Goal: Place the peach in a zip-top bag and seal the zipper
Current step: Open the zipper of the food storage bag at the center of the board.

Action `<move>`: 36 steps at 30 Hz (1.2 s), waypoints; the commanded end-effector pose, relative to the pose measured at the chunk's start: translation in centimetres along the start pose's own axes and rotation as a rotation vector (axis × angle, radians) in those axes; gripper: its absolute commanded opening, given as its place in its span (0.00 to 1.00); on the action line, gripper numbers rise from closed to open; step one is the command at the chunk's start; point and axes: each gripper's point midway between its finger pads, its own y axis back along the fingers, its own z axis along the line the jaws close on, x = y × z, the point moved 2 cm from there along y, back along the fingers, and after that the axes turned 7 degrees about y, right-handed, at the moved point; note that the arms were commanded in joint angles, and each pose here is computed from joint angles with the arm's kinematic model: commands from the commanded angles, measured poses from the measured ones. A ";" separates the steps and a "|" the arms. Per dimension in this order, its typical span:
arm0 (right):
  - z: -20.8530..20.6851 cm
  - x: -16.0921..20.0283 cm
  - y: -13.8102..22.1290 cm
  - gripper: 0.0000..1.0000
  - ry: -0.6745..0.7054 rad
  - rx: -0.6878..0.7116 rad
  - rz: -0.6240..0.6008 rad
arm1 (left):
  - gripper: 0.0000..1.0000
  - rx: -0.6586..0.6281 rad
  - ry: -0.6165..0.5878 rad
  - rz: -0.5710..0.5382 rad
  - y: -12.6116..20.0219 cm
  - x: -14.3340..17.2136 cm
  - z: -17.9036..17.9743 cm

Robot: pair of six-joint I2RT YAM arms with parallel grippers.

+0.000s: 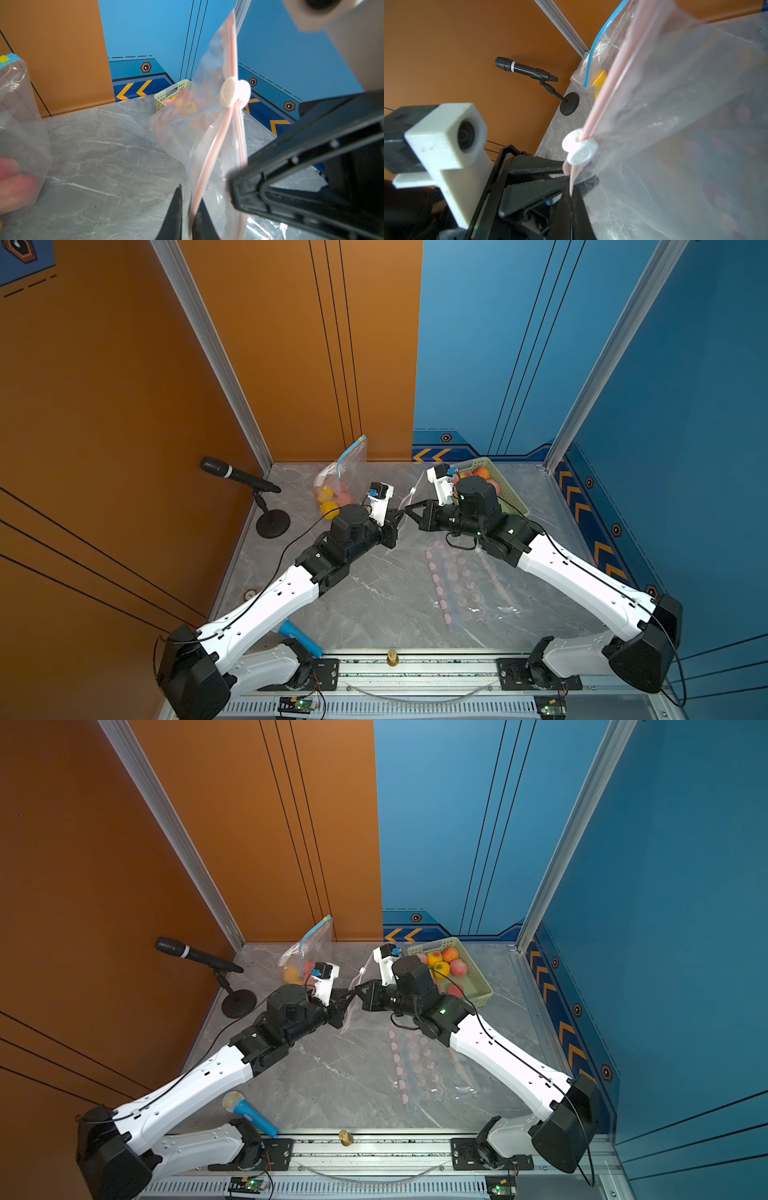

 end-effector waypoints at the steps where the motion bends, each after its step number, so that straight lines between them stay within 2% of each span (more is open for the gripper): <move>1: -0.1 -0.4 1.2 0.00 0.041 0.064 -0.001 | 0.00 -0.044 0.000 -0.041 0.5 -1.5 0.3; 5: -2.0 0.2 2.0 0.00 0.070 0.190 0.020 | 0.00 -0.174 -0.054 -0.092 2.8 -3.4 1.9; 9: -3.6 1.0 1.9 0.00 0.068 0.278 0.054 | 0.00 -0.283 -0.174 -0.105 6.0 -5.0 2.9; 10: -3.8 1.2 1.6 0.00 0.064 0.285 0.061 | 0.00 -0.302 -0.208 -0.073 6.5 -4.6 3.1; 14: -4.1 1.8 -0.5 0.00 0.031 0.264 0.090 | 0.00 -0.339 -0.358 -0.037 8.8 -6.0 2.0; 18: -3.3 1.3 -2.3 0.02 0.013 0.200 0.076 | 0.00 -0.386 -0.467 0.037 8.7 -5.6 1.2; 20: -2.9 0.9 -2.6 0.11 0.014 0.175 0.059 | 0.00 -0.418 -0.468 0.078 8.0 -4.9 1.7; 23: -2.8 0.6 -2.9 0.34 0.004 0.155 0.035 | 0.00 -0.455 -0.435 0.121 6.3 -3.8 2.4; 24: -2.6 0.9 -3.1 0.38 -0.004 0.139 0.034 | 0.00 -0.459 -0.411 0.132 5.7 -3.5 2.5; 31: -3.0 2.4 -4.4 0.62 -0.090 0.077 0.008 | 0.00 -0.396 -0.261 0.164 2.7 -2.6 2.5; 36: -4.9 2.9 -5.4 0.71 -0.118 0.152 -0.032 | 0.00 -0.353 -0.161 0.188 1.5 -1.9 2.4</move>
